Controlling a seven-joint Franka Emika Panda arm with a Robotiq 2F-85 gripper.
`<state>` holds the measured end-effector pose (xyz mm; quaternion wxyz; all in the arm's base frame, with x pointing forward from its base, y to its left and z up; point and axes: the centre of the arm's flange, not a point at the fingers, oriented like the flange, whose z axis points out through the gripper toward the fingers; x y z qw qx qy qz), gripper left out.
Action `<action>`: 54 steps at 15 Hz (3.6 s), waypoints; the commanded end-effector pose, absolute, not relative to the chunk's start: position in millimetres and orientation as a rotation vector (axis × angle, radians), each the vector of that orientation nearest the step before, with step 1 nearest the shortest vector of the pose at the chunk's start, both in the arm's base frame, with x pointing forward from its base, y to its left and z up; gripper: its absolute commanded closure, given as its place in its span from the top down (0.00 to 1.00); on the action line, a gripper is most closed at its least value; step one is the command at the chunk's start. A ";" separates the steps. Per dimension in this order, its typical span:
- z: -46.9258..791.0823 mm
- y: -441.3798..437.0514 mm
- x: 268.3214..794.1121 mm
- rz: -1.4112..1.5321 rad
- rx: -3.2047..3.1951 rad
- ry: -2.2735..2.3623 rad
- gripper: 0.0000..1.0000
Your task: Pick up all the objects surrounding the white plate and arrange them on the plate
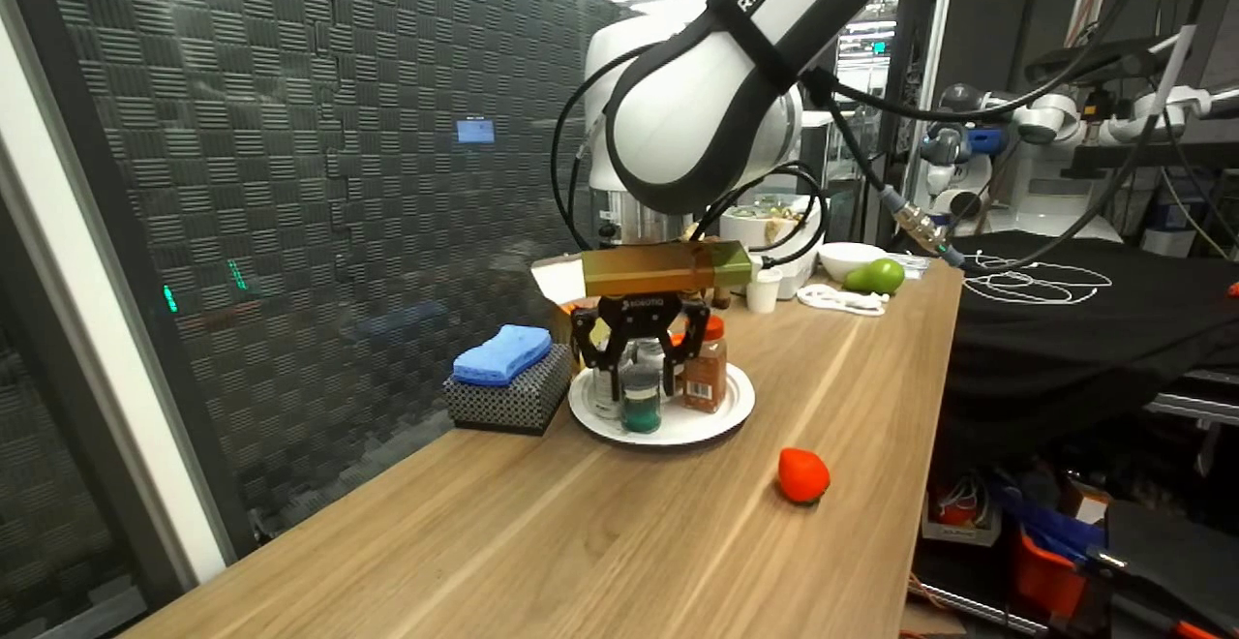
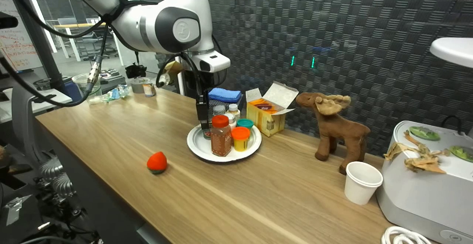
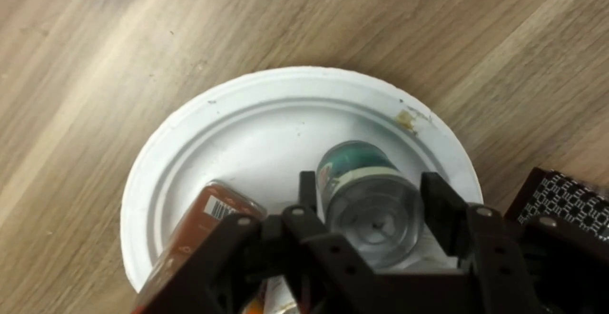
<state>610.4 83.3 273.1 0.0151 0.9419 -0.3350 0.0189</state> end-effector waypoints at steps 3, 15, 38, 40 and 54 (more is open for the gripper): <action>271.0 103.3 576.5 0.041 2.948 -0.984 1.00; 285.4 177.6 417.6 0.156 2.720 -0.801 1.00; 278.9 34.7 427.9 -0.010 3.158 -0.404 1.00; 269.8 33.4 430.5 -0.024 3.168 -0.389 1.00; 234.1 57.0 463.9 -0.128 3.150 -0.273 0.69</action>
